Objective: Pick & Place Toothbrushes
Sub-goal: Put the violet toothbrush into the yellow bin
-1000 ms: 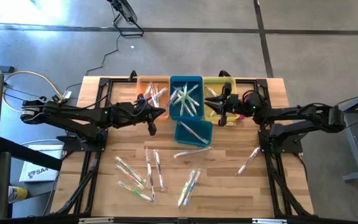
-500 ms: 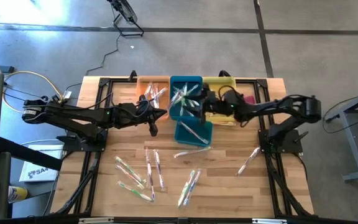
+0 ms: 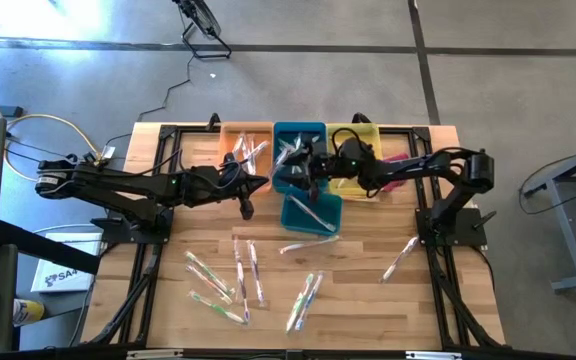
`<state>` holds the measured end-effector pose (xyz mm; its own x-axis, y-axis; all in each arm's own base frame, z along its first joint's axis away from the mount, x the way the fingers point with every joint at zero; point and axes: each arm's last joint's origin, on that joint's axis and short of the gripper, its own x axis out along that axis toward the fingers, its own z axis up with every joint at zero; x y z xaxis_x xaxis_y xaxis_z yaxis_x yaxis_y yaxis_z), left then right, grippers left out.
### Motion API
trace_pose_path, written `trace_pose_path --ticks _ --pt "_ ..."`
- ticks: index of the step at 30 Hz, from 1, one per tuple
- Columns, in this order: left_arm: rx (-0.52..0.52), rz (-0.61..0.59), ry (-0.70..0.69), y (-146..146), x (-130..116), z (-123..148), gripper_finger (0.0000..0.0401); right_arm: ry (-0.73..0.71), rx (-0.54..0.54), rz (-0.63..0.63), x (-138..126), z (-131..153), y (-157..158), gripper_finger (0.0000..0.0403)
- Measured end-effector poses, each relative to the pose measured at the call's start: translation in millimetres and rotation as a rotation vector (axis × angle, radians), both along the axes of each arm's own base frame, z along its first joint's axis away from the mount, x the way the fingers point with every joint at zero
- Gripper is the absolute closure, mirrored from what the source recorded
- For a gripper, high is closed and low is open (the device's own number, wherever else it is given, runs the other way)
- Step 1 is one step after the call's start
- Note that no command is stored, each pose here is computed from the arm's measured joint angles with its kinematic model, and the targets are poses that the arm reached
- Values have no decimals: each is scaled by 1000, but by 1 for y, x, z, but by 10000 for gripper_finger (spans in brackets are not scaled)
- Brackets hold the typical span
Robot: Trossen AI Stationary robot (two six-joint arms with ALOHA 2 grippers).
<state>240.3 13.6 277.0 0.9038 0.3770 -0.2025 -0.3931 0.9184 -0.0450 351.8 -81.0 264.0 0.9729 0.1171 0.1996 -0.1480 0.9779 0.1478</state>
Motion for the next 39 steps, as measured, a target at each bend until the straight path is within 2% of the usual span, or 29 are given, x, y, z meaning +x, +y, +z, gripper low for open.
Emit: trace_pose_path --ticks 10,13,21,24,31,39 --pt "0 0 -1 0 0 0 401 -25 -29 -86 2 6 -3 206" --pt "0 0 -1 0 0 0 401 -24 -29 -86 2 6 -3 233" --pt "0 0 -1 0 0 0 401 -23 -37 -85 2 6 -3 338" --pt "0 1 -1 0 0 0 401 -23 -37 -87 2 6 -3 358" --pt "0 1 0 0 0 0 401 -17 -35 -88 2 5 -3 350" --pt "0 0 2 0 0 0 400 -14 -35 -88 2 5 -3 358"
